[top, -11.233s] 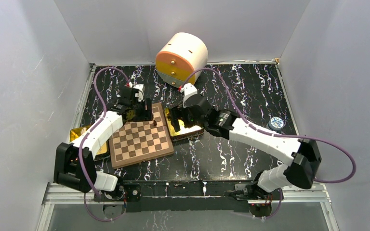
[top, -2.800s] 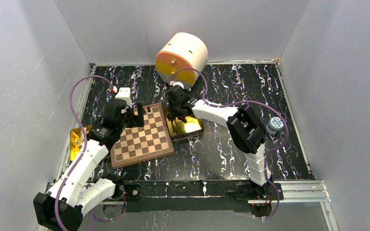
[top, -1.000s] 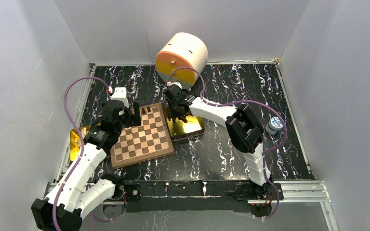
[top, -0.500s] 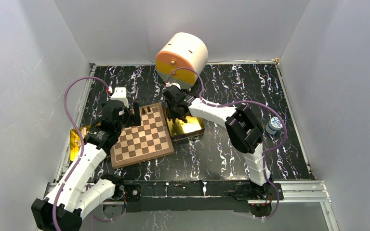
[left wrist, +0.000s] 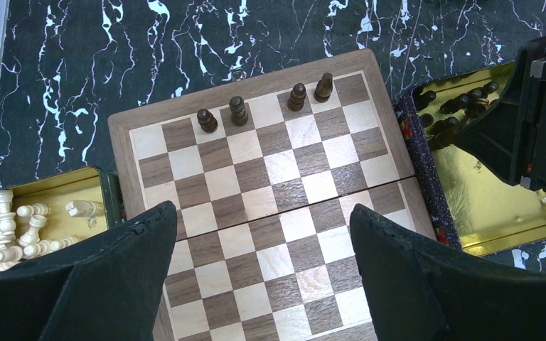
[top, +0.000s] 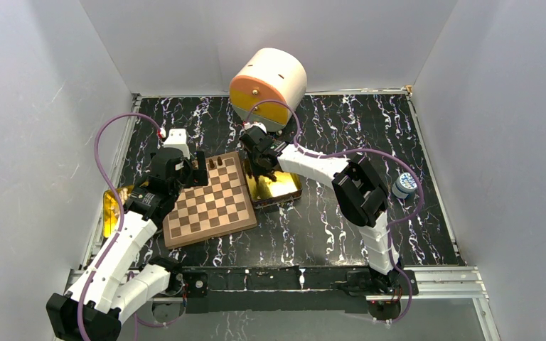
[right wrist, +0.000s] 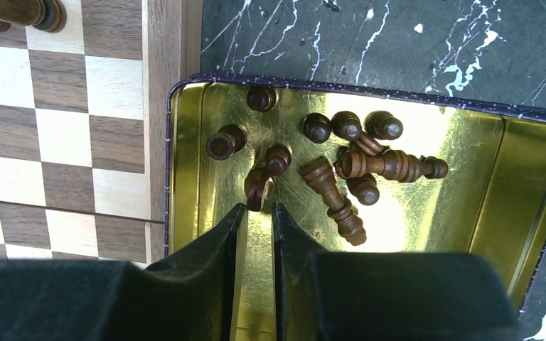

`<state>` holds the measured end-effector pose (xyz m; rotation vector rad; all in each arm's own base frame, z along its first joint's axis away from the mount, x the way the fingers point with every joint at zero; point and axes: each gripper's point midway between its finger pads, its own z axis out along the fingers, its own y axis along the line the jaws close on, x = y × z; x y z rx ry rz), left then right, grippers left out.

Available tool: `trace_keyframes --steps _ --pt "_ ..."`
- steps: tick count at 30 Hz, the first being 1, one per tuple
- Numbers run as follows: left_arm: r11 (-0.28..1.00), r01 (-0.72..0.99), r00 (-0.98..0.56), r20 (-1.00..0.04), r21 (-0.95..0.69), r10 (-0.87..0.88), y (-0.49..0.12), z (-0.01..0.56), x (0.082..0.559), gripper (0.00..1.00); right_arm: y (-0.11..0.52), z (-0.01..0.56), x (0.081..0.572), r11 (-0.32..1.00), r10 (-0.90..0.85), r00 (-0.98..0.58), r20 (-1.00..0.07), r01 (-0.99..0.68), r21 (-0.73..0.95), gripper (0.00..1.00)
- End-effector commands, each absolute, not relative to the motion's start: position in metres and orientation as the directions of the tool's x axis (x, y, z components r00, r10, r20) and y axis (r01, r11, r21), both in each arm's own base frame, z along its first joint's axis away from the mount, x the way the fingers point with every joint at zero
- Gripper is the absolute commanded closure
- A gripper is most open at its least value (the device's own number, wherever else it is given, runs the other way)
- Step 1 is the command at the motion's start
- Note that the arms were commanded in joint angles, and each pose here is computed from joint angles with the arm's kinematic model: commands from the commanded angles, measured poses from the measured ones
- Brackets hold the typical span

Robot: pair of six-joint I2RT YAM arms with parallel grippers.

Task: Set up the chess pieces on the board
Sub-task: Pick up the chess piece from the storage box.

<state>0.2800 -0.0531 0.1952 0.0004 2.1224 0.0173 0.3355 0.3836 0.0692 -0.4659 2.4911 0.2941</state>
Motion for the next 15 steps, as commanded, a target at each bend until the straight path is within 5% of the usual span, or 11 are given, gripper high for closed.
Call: trace_keyframes --steps 1,10,15 --pt "1.0 -0.02 -0.505 -0.863 0.022 0.009 -0.049 0.2 0.279 0.12 0.397 0.083 0.345 0.906 -0.252 -0.737 -0.627 -0.407 0.114 0.72" --pt "1.0 -0.022 -0.503 -0.864 0.021 0.007 -0.049 0.2 0.279 0.12 0.404 0.077 0.349 0.906 -0.249 -0.736 -0.629 -0.407 0.118 0.66" --pt "1.0 -0.022 -0.504 -0.864 0.022 0.008 -0.049 0.2 0.279 0.12 0.403 0.071 0.351 0.91 -0.255 -0.739 -0.623 -0.402 0.104 0.74"
